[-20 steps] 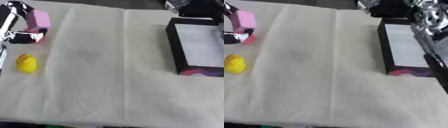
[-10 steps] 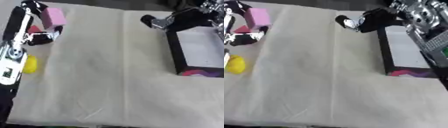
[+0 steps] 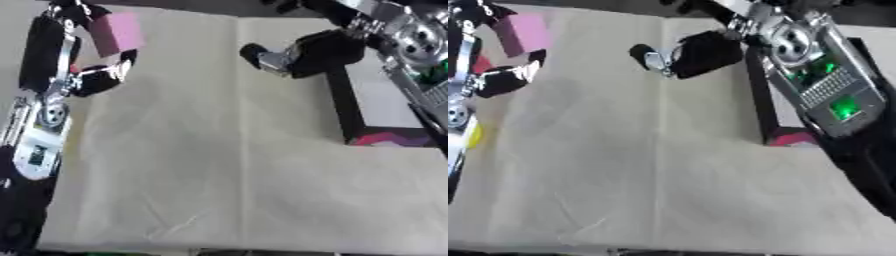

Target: Pick up the objects with one hand, pass them to the other hand, and then place them into the box on the other side of the table.

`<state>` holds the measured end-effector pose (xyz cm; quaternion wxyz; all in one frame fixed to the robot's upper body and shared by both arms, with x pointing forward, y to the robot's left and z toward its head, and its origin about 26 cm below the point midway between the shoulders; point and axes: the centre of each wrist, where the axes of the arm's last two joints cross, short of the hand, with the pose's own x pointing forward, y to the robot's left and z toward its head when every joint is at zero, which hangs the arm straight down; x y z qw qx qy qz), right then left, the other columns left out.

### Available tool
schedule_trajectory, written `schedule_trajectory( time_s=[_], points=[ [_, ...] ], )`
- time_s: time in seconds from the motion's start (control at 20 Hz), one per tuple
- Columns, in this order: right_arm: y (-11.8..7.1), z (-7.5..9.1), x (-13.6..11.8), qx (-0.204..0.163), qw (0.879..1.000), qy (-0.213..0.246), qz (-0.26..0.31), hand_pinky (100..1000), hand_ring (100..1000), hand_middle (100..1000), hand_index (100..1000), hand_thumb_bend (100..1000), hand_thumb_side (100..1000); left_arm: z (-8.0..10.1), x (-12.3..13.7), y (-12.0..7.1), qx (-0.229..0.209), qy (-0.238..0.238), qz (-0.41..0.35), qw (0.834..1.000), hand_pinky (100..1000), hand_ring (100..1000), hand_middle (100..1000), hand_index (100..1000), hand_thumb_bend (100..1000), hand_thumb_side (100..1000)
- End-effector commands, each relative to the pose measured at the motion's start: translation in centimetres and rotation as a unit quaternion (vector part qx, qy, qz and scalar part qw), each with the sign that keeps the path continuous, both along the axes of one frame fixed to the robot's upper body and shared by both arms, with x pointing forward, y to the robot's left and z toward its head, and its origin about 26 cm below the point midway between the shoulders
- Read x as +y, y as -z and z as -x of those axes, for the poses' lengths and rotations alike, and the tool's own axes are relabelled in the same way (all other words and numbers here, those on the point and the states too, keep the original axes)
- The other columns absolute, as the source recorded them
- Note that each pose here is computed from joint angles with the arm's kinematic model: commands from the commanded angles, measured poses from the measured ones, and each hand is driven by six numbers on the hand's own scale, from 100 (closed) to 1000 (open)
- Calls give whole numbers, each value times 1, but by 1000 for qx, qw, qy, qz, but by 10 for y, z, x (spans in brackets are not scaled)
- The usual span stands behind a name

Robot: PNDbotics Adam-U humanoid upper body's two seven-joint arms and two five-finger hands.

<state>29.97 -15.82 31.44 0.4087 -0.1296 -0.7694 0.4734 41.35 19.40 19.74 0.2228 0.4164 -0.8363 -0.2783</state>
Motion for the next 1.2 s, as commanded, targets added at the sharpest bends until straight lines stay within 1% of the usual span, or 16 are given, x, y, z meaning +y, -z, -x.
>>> schedule_trajectory(
  time_s=[0.05,0.1,0.15,0.2,0.4,0.5,0.75,1.0,1.2],
  points=[
    [-9,7,11,16,999,-10,-38,879,899,890,1000,277,351,3,-9,-7,-42,-5,-11,999,681,502,463,581,100,100],
    [-10,8,15,27,998,-16,-50,880,899,890,1000,312,363,3,-12,-6,-50,-7,-16,999,681,504,464,582,124,100],
    [-11,9,19,40,997,-23,-60,880,899,889,1000,302,370,3,-15,-4,-57,-8,-20,998,681,506,465,583,100,100],
    [-11,10,23,52,996,-29,-68,880,899,890,1000,257,379,3,-17,-3,-63,-8,-24,998,681,506,466,583,107,100],
    [-13,15,38,99,990,-44,-90,883,901,892,1000,243,411,2,-28,-1,-87,-13,-45,995,681,512,473,589,142,100],
    [-13,17,43,114,988,-47,-95,883,902,893,1000,242,422,2,-32,2,-94,-18,-55,994,681,514,475,591,158,100],
    [-11,21,54,146,983,-51,-96,886,906,898,1000,248,433,2,-39,3,-112,-27,-71,991,677,517,478,593,179,100],
    [-7,24,61,164,981,-47,-92,888,913,904,1000,264,440,2,-45,5,-128,-30,-70,989,675,517,478,594,182,100],
    [1,19,68,181,979,-35,-85,891,922,911,1000,261,467,4,-49,6,-144,-34,-64,987,671,516,479,593,185,100]
  ],
)
